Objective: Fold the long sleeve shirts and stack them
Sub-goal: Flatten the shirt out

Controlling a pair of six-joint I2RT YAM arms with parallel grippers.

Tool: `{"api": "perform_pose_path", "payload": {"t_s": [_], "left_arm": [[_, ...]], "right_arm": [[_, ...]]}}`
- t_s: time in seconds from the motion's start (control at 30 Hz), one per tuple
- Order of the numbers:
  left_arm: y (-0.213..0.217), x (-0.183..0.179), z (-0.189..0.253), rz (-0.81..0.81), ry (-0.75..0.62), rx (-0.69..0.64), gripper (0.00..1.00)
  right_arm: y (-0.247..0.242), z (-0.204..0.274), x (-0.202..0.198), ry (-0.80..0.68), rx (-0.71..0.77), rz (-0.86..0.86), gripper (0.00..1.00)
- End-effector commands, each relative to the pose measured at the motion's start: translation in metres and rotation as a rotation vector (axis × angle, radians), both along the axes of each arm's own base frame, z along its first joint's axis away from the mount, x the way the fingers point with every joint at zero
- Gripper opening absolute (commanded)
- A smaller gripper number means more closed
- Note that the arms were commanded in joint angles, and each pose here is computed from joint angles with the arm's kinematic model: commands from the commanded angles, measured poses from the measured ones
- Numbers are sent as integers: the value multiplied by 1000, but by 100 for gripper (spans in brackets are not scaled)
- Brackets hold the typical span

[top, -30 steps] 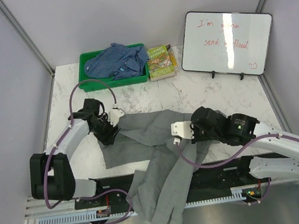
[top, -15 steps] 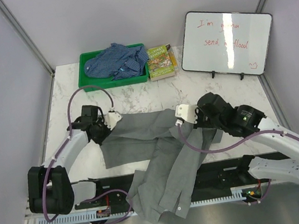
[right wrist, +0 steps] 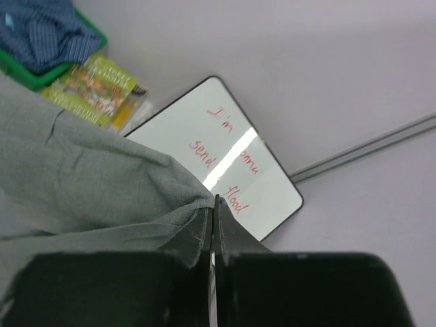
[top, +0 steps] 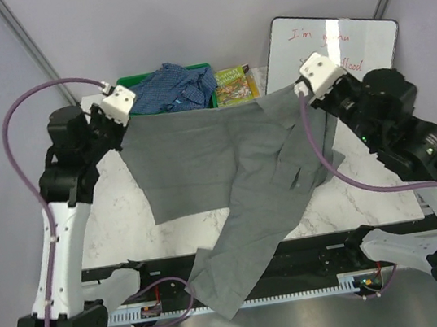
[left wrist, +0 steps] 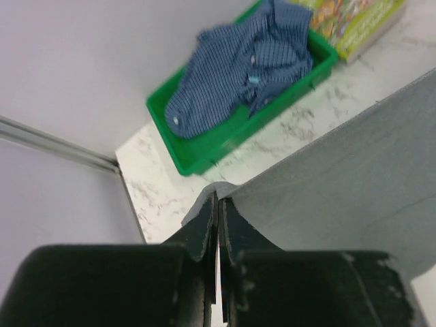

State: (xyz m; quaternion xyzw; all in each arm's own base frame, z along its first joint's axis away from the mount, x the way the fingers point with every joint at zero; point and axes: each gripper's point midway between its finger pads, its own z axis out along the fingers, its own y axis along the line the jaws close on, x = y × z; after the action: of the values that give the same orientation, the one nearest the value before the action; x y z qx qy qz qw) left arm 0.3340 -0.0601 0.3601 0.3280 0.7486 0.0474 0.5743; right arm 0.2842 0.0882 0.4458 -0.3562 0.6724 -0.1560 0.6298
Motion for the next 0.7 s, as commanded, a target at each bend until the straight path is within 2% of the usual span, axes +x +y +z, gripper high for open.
{"api": "perform_pose_path", "payload": {"t_s": [0.0,0.17,0.27,0.37,0.4,0.47,0.53,0.63,0.67], "left_arm": [[0,-56,55,-24,-122,-88,2],[8,-142,124,-56,-379,-154,2],[13,-188,159,-67,-510,-194,2],[19,-233,184,-76,-621,-219,2],[26,-247,196,-48,-665,-229,2],[36,-260,206,-6,-704,-240,2],[51,-269,219,70,-748,-239,2],[62,-255,212,140,-722,-191,2],[62,-247,208,142,-705,-178,2]], "right_arm": [[-33,72,-39,-150,147,-56,0],[-57,133,-103,-273,299,30,0],[-79,182,-163,-399,432,115,0],[-81,199,-201,-471,440,192,0],[-88,202,-219,-520,432,171,0],[-80,206,-235,-570,396,209,0],[-83,207,-254,-642,312,156,0],[-86,197,-241,-655,186,37,0],[-88,189,-225,-624,167,0,0]]}}
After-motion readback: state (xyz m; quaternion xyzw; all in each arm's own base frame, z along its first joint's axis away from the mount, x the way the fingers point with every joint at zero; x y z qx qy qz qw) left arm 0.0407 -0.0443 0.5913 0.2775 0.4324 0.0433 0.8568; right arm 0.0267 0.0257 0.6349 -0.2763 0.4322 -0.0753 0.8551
